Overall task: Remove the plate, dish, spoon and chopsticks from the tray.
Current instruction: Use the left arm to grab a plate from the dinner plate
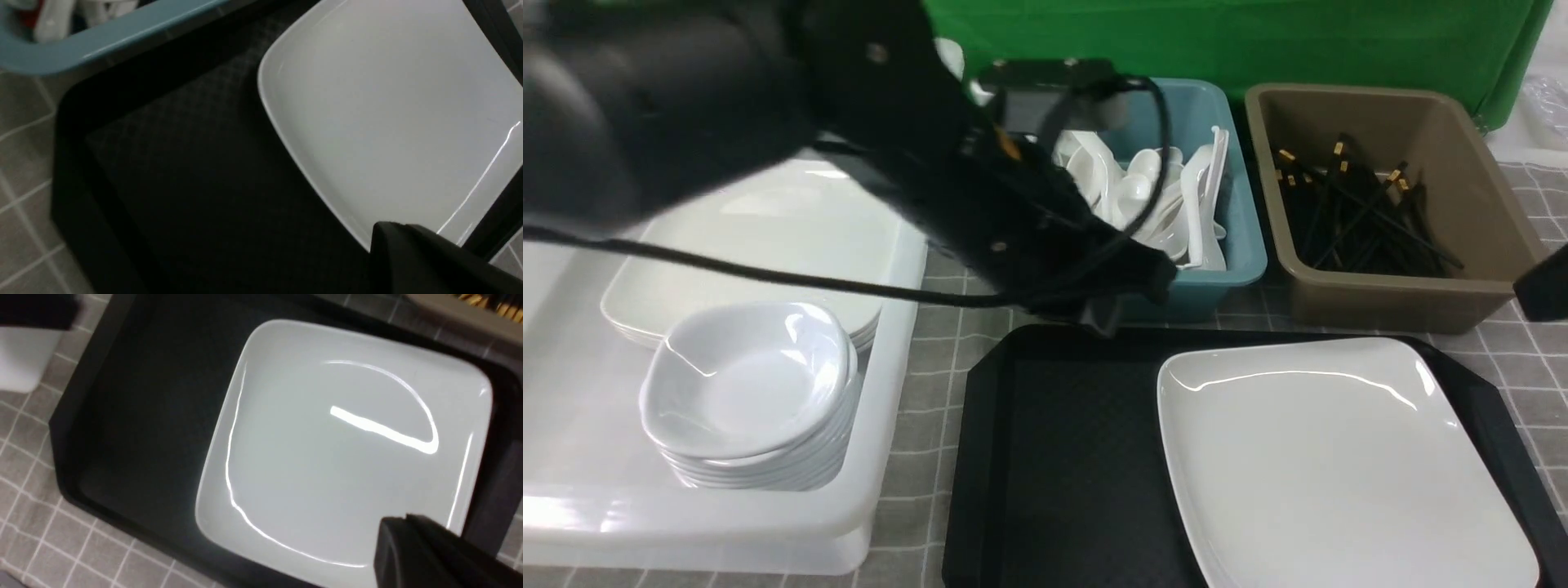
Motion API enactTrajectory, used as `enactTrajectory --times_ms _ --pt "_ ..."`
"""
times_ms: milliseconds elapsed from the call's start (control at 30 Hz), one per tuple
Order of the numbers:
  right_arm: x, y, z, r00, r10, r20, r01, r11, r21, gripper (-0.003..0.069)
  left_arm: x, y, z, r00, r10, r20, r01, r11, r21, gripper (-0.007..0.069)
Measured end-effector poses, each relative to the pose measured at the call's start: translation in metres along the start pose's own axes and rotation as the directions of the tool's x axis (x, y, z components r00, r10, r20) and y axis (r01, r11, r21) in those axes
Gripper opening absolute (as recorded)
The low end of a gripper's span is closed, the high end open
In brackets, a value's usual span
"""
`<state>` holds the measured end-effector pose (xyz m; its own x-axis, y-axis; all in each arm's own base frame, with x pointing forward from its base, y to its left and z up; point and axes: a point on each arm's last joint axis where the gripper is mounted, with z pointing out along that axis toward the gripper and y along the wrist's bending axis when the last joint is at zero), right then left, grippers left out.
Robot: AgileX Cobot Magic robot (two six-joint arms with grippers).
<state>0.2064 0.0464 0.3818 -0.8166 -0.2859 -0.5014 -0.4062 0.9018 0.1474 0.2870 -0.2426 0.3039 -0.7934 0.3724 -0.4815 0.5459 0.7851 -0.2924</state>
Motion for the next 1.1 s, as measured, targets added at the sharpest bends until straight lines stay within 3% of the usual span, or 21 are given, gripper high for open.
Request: enactTrajectory --times_ms 167,300,467,600,833,967,1067,1100 --pt "0.018 0.005 0.0 1.0 0.006 0.002 -0.006 1.0 -0.007 0.0026 -0.015 0.005 0.048 0.998 -0.021 -0.061 0.021 1.0 -0.009 0.0122" --pt "0.032 0.007 0.003 0.999 -0.043 -0.016 0.043 0.999 -0.014 0.0027 -0.023 0.015 0.093 0.995 -0.035 -0.096 0.033 0.999 -0.021 0.034" --pt "0.035 0.007 0.006 0.996 -0.082 -0.029 0.081 0.996 -0.022 0.0028 -0.026 0.023 0.125 0.996 -0.046 -0.082 0.043 0.999 -0.032 0.0493" --pt "0.034 0.007 0.006 0.996 -0.086 -0.017 0.086 0.996 -0.021 0.0028 -0.024 0.03 0.149 0.996 -0.043 -0.074 0.04 0.998 -0.043 0.0542" --pt "0.032 0.006 0.006 0.996 -0.089 0.005 0.089 0.996 -0.013 0.0029 -0.02 0.035 0.175 0.997 -0.052 -0.058 0.051 0.999 -0.021 0.0538" --pt "0.03 0.007 0.006 0.995 -0.092 0.025 0.092 0.996 -0.013 0.0029 -0.02 0.035 0.181 0.996 -0.078 -0.042 0.078 0.997 0.003 0.0495" --pt "0.03 0.007 0.006 0.994 -0.102 0.03 0.103 0.995 -0.016 0.0029 -0.019 0.034 0.182 0.994 -0.093 -0.051 0.094 0.996 0.013 0.0394" --pt "0.03 0.007 0.006 0.994 -0.104 0.031 0.104 0.994 -0.016 0.0029 -0.017 0.034 0.183 0.993 -0.095 -0.065 0.097 0.995 0.015 0.0283"
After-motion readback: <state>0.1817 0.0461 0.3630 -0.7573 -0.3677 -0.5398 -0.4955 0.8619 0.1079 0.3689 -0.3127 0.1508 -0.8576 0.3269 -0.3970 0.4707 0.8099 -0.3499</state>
